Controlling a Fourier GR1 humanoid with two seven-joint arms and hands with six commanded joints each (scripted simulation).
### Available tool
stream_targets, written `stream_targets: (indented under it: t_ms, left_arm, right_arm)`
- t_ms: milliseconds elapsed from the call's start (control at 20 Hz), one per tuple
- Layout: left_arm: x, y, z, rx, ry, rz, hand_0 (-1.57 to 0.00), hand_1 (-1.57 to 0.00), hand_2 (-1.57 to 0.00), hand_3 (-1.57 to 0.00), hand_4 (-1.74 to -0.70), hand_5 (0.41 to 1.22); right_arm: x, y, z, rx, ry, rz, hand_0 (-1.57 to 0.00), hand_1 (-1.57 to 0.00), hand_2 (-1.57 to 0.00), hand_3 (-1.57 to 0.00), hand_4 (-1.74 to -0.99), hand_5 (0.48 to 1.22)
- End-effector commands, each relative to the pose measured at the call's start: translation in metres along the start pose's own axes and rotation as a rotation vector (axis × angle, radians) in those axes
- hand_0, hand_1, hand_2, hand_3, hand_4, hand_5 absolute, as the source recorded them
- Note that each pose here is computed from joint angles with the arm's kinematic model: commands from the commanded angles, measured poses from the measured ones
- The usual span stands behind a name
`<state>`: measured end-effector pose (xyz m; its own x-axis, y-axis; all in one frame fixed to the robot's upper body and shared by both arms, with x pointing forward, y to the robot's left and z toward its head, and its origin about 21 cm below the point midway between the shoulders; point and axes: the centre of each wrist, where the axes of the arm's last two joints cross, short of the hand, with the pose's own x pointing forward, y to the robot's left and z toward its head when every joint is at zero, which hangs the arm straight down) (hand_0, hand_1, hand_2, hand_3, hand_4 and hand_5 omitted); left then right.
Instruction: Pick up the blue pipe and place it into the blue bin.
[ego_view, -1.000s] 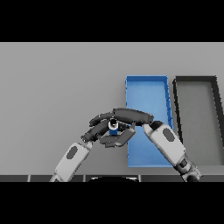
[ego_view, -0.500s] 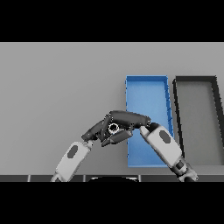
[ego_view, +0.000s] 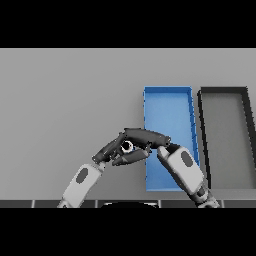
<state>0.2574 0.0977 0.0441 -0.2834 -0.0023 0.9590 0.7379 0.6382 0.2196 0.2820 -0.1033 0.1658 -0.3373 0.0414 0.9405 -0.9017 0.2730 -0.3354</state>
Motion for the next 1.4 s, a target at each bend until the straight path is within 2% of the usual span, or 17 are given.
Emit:
stream_targets:
  t_ms: [0,100,250,450,650,850,1000,1250,1350]
  left_arm:
    - [0.001,0.003,-0.002,-0.011,0.022,-0.022,-0.94,-0.88,-0.85,-0.67,-1.41,1.221]
    - [-0.001,0.006,-0.003,-0.053,0.045,-0.038,-0.6,-0.56,-0.55,-0.43,-1.25,1.221]
    - [-0.002,0.009,0.0,-0.07,0.09,-0.041,-0.31,-0.29,-0.28,-0.22,-1.09,0.984]
    - [-0.005,0.012,0.003,-0.058,0.147,-0.034,-0.13,-0.12,-0.11,-0.09,-0.99,0.729]
    - [-0.01,0.009,0.001,-0.032,0.176,-0.009,-0.05,-0.05,-0.05,-0.04,-0.97,0.578]
    - [-0.007,0.009,-0.002,-0.024,0.175,-0.002,-0.02,-0.02,-0.02,-0.01,-0.97,0.519]
    - [-0.009,0.009,-0.001,-0.02,0.227,-0.016,-0.01,-0.01,-0.01,-0.01,-0.97,0.493]
    - [-0.006,0.007,-0.001,-0.026,0.238,-0.02,0.0,0.0,0.0,0.0,-0.96,0.475]
    - [-0.007,0.01,0.003,-0.031,0.229,-0.019,0.0,0.0,0.0,0.0,-0.95,0.473]
  right_arm:
    - [-0.001,-0.001,0.001,-0.014,-0.011,-0.001,-1.56,-1.56,-1.56,-1.56,-1.497,1.206]
    - [-0.001,0.001,0.001,-0.016,-0.005,0.003,-1.56,-1.56,-1.56,-1.56,-1.498,1.211]
    - [0.003,0.0,-0.001,-0.027,-0.007,0.0,-1.57,-1.57,-1.57,-1.57,-1.498,1.216]
    - [0.003,-0.003,0.001,-0.038,-0.044,0.017,-1.57,-1.57,-1.57,-1.57,-1.499,1.219]
    - [0.0,-0.002,0.0,-0.04,-0.039,0.012,-1.57,-1.57,-1.57,-1.57,-1.499,1.22]
    - [0.01,-0.007,-0.003,-0.074,-0.05,-0.035,-1.57,-1.57,-1.57,-1.57,-1.496,1.221]
    - [0.032,-0.023,-0.004,-0.076,-0.08,-0.093,-1.57,-1.57,-1.57,-1.57,-1.494,1.221]
    - [0.08,-0.063,-0.002,-0.126,-0.196,-0.165,-1.57,-1.57,-1.57,-1.57,-1.496,1.221]
    - [0.098,-0.079,-0.002,-0.2,-0.251,-0.164,-1.57,-1.57,-1.57,-1.57,-1.497,1.221]
